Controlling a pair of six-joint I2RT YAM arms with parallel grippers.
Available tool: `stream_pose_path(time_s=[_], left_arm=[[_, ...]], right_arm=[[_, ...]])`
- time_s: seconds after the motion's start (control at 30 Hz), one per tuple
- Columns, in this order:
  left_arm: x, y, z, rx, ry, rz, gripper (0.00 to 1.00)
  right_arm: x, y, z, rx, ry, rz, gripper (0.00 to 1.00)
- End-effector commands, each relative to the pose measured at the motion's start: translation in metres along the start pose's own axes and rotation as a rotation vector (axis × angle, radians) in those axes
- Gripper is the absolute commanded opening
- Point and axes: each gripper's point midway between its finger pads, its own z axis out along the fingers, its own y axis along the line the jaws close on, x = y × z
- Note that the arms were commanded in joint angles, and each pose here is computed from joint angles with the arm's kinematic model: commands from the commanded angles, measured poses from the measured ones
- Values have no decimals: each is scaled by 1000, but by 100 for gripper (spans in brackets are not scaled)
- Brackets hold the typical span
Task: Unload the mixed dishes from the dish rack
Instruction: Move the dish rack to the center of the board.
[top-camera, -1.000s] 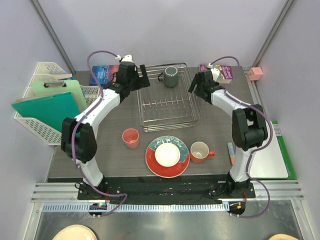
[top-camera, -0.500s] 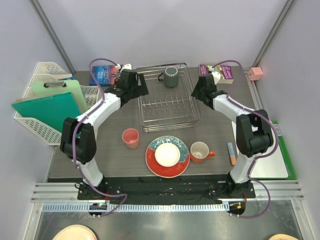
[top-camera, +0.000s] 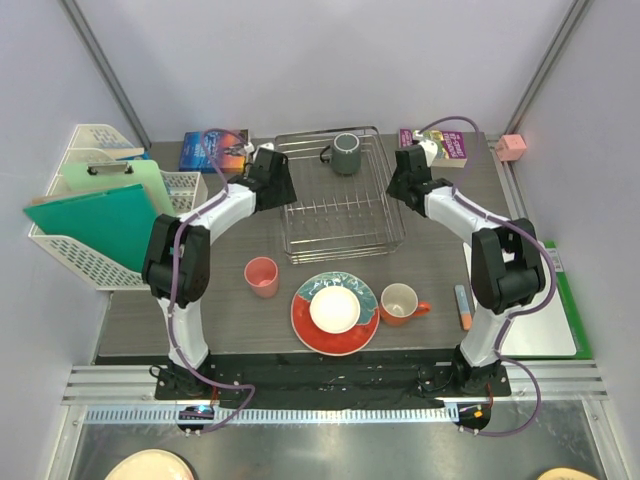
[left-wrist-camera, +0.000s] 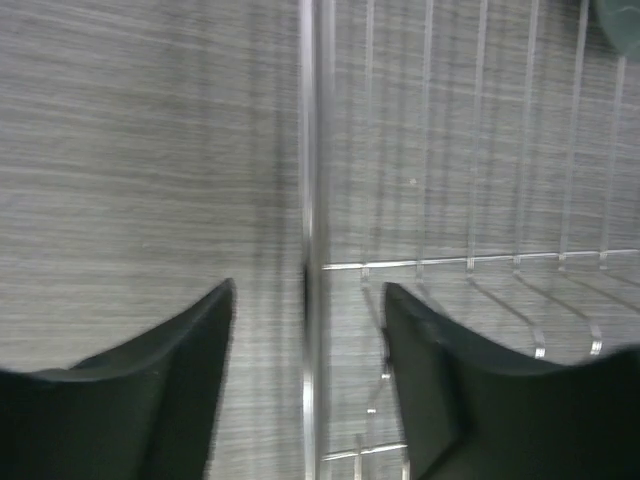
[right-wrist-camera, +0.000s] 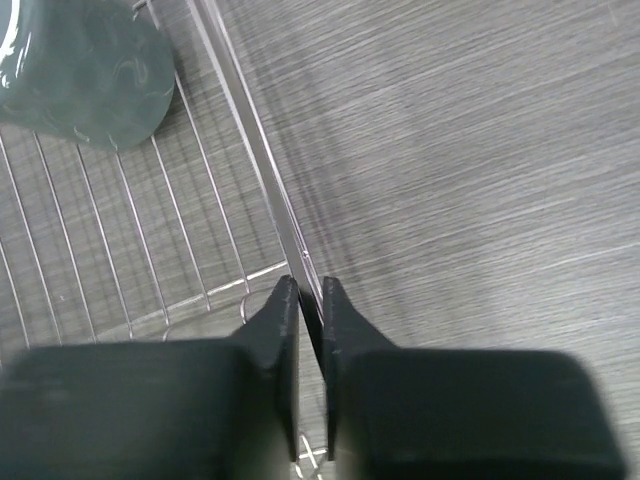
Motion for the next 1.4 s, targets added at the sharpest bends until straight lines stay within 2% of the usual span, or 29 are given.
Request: stream_pose_path(time_s=[0.0, 0.03, 0.1, 0.13, 0.2, 0.23, 0.27, 0.53, 0.87, 0.9, 0.97, 1.0, 1.1, 1.17, 1.27, 1.37], left_arm=[[-22, -20, -1, 63, -36, -21, 50], [-22, -23, 0, 76, -30, -22, 40], [-23, -27, 1, 93, -27, -24, 31], [-23, -30, 1, 106, -26, -26, 22], [-24, -34, 0, 119, -26, -26, 14], [-25, -34, 0, 122, -26, -25, 5], [-25, -35, 0, 127, -23, -23, 1], [-23, -44, -8, 177, -3, -47, 0], [-4, -57, -11, 234, 36, -84, 0], [-3, -56, -10, 226, 37, -84, 4], [-7, -51, -10, 197, 21, -80, 19], [-9, -50, -11, 192, 14, -78, 40], [-20, -52, -19, 194, -16, -74, 61], [-30, -54, -26, 198, -38, -73, 68], [-37, -52, -32, 179, -50, -56, 73], [-52, -52, -42, 172, -86, -33, 76]], right_arm=[[13, -27, 16, 133, 48, -29, 1], [13, -27, 19, 135, 49, -37, 1], [9, -23, 27, 141, 50, -49, 1], [6, -22, 29, 146, 48, -53, 1], [1, -17, 37, 147, 50, -66, 1], [0, -14, 40, 144, 51, -72, 1], [0, -14, 43, 148, 56, -77, 1], [-17, -5, 74, 163, 59, -90, 1], [-40, -9, 88, 196, 37, -109, 1], [-41, -10, 87, 197, 35, -108, 1], [-37, -12, 86, 199, 43, -103, 3], [-40, -11, 83, 193, 39, -101, 11], [-45, -8, 79, 182, 31, -93, 20], [-49, -6, 76, 175, 24, -93, 28], [-55, -2, 71, 159, 16, -89, 37], [-65, 3, 63, 138, -2, -75, 52]])
